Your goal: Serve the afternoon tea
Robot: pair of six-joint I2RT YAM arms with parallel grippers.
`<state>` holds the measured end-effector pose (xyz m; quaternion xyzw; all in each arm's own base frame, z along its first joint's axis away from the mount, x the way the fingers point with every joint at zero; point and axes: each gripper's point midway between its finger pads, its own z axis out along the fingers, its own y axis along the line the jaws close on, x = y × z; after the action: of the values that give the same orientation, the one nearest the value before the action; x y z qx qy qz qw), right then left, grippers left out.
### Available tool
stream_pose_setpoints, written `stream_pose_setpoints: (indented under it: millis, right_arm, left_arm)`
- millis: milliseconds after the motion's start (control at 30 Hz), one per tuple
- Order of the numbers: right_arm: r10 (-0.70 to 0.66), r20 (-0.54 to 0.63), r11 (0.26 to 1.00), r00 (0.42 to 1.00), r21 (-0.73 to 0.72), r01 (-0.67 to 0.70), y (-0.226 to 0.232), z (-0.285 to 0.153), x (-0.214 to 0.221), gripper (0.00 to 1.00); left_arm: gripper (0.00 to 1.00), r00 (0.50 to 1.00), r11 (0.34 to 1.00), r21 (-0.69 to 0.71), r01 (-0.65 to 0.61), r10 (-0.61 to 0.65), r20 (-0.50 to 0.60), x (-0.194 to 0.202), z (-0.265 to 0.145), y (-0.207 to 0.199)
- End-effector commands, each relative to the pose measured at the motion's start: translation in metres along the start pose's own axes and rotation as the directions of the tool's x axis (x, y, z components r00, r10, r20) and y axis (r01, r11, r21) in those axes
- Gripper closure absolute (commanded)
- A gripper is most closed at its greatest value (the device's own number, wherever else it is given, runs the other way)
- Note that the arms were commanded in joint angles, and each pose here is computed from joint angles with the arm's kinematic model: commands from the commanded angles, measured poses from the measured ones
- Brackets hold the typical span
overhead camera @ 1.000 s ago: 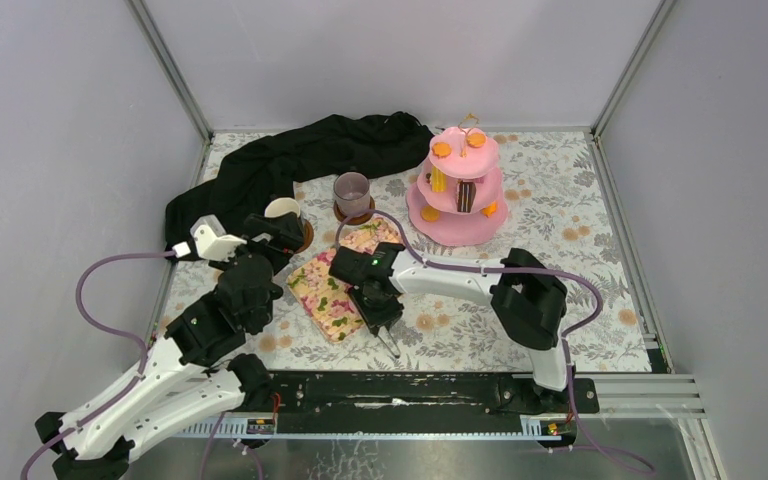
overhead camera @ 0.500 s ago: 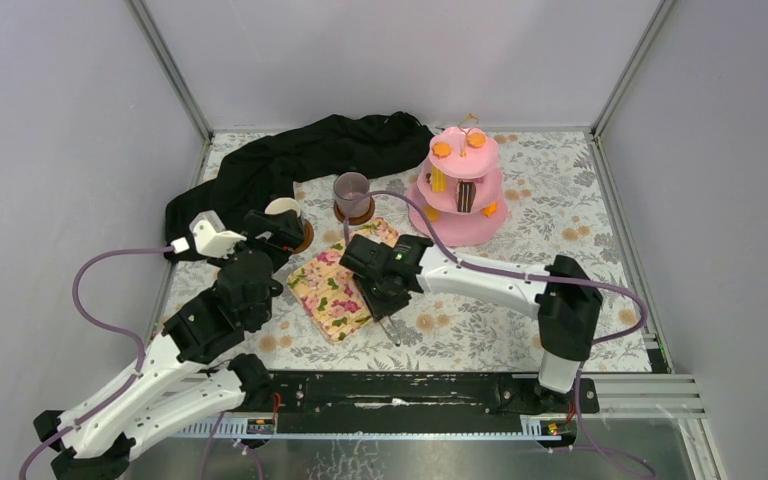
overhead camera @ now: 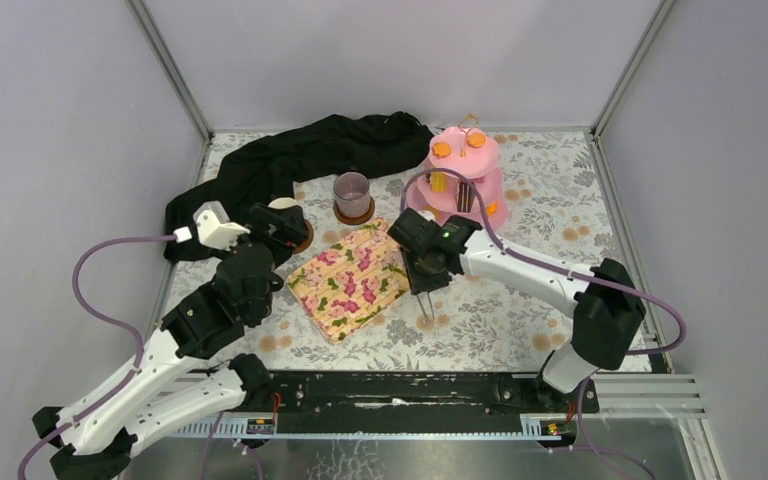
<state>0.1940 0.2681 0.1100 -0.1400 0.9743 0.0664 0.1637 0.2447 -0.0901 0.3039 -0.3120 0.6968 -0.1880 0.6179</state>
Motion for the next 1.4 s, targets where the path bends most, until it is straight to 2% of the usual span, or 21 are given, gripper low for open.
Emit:
stream_pose_setpoints:
  millis: [0,367,800,1367]
  right_arm:
    - [0.058,0.057,0.998,0.997,0.035,-0.060,-0.027,0.000,-0.020,0.74]
    - [0.148,0.049,0.984,0.988,0.092,-0.152,-0.075,0.022,-0.042,0.74]
    - [0.225,0.024,0.965,0.974,0.132,-0.226,-0.116,0.049,-0.058,0.74]
    - [0.278,0.052,0.950,0.959,0.133,-0.283,-0.137,0.060,-0.091,0.74]
  left_arm:
    - [0.00,0.999,0.999,0.020,-0.047,0.047,-0.005,-0.006,-0.001,-0.009]
    - [0.00,0.996,0.994,0.058,-0.089,0.090,-0.021,-0.004,0.004,-0.020]
    - [0.00,0.994,0.993,0.061,-0.099,0.102,-0.044,0.003,0.011,-0.016]
    - [0.00,0.990,0.991,0.064,-0.115,0.120,-0.073,0.012,0.019,-0.012]
